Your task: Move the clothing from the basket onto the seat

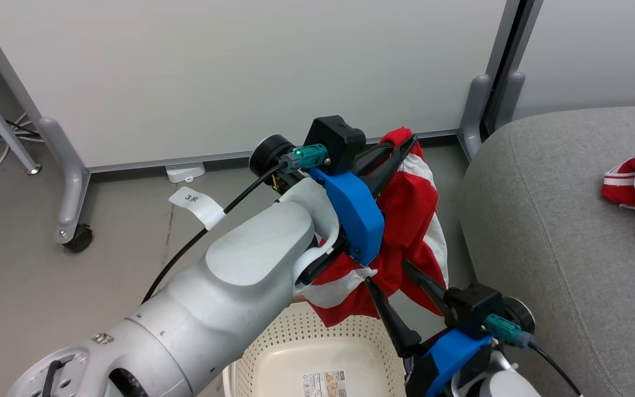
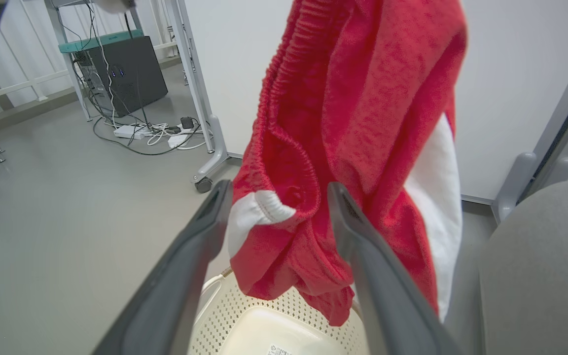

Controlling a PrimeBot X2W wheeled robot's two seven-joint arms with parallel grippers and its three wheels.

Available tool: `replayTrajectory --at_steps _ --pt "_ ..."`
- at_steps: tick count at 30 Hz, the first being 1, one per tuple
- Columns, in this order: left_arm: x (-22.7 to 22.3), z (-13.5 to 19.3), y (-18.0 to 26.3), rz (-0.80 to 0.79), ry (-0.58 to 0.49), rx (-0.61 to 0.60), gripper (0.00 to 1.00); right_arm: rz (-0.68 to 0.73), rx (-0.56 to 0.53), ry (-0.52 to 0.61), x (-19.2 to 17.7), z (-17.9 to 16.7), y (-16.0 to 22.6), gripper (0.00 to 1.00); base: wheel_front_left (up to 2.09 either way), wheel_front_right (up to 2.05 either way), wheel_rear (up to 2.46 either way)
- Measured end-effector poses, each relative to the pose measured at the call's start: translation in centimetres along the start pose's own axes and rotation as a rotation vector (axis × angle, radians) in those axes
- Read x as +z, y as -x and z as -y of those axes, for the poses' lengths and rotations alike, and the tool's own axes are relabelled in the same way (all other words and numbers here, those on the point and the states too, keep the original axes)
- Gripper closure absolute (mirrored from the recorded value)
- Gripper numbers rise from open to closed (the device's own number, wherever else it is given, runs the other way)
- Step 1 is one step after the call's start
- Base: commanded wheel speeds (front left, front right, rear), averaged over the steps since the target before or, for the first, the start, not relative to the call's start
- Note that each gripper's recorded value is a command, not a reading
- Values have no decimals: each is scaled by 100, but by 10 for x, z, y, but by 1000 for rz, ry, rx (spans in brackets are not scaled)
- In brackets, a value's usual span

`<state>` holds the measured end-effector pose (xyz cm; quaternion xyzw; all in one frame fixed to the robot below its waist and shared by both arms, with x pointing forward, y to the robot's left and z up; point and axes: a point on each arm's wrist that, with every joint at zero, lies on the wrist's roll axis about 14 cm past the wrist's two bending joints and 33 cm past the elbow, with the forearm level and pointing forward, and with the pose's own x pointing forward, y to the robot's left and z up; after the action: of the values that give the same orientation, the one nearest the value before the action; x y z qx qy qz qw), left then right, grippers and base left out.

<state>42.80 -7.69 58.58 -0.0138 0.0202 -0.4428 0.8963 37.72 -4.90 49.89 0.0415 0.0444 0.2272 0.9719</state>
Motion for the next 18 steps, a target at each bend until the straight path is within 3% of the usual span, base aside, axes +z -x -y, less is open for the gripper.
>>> replayTrajectory --at_steps 18 --pt "9 16 -8 12 -7 -61 100 -162 110 94 -18 -12 -44 0 0 0 0"
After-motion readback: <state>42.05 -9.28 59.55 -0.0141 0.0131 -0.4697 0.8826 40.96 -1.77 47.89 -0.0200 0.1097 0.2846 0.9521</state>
